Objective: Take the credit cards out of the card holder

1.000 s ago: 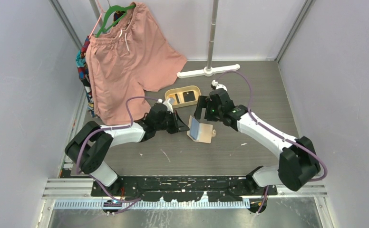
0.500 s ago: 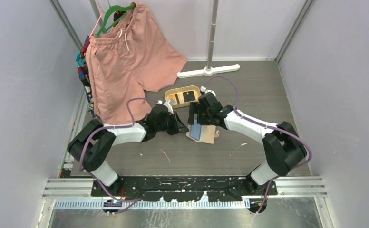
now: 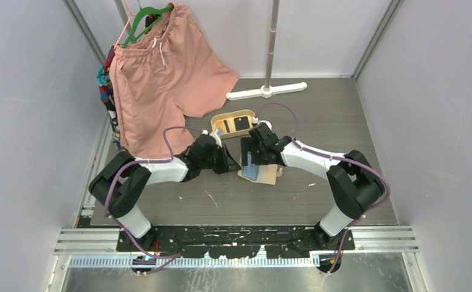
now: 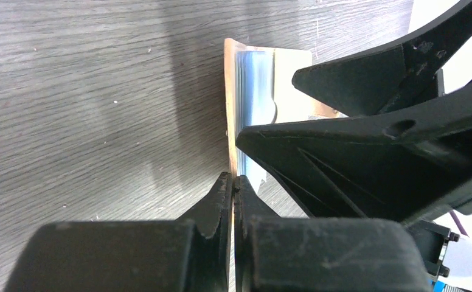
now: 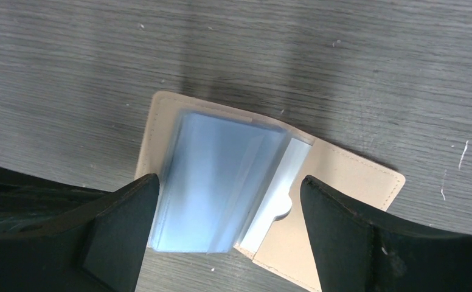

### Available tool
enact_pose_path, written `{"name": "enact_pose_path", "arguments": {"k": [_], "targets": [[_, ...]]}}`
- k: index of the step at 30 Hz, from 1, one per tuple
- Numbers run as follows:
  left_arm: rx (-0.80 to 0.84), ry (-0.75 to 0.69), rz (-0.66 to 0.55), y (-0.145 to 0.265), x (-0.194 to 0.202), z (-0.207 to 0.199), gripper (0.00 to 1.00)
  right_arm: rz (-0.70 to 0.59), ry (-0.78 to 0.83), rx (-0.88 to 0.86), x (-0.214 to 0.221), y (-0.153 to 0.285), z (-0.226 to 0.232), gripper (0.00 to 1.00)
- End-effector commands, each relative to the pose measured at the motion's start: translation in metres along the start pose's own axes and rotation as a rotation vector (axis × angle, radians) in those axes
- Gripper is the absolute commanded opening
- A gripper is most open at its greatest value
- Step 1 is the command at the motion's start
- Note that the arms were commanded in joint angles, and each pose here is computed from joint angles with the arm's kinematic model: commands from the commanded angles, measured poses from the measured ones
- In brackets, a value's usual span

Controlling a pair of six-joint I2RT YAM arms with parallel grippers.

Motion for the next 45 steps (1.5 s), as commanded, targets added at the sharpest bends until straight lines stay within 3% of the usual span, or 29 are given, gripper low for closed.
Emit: {"name": "enact_pose_path", "arguments": {"k": [1,28,36,41,45], "targets": [[0.029,-0.025,-0.026,-0.001,-0.003,-0.005,0.0,0.021,0.042,0.045,0.006,-0.005,-0.006,0.91],[-0.067,-0.012,-0.057,-0.003,-0.003,0.02,0.0,0.176,0.158,0.196,0.048,0.027,-0.044,0.99],[-0.073,0.007,-0.062,-0.002,0.0,0.025,0.0,0.043,0.086,0.106,0.011,0.032,-0.021,1.0],[-0.086,0.022,-0.069,0.0,0.002,0.03,0.0,-0.108,-0.085,-0.023,-0.005,0.049,-0.001,1.0],[-0.124,0.042,-0.084,0.002,0.003,0.041,0.0,-0.132,-0.214,-0.151,0.003,0.049,0.015,1.0]]}}
Point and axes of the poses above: each gripper's point midway between its finger pads, its own y axis back along the fingers, its own z axis along the line the jaws close on, x = y × z, the point moved 3 cm from there along y, back along the fingers, and after that the axes turned 11 degrees about y, right-handed, at the moved point
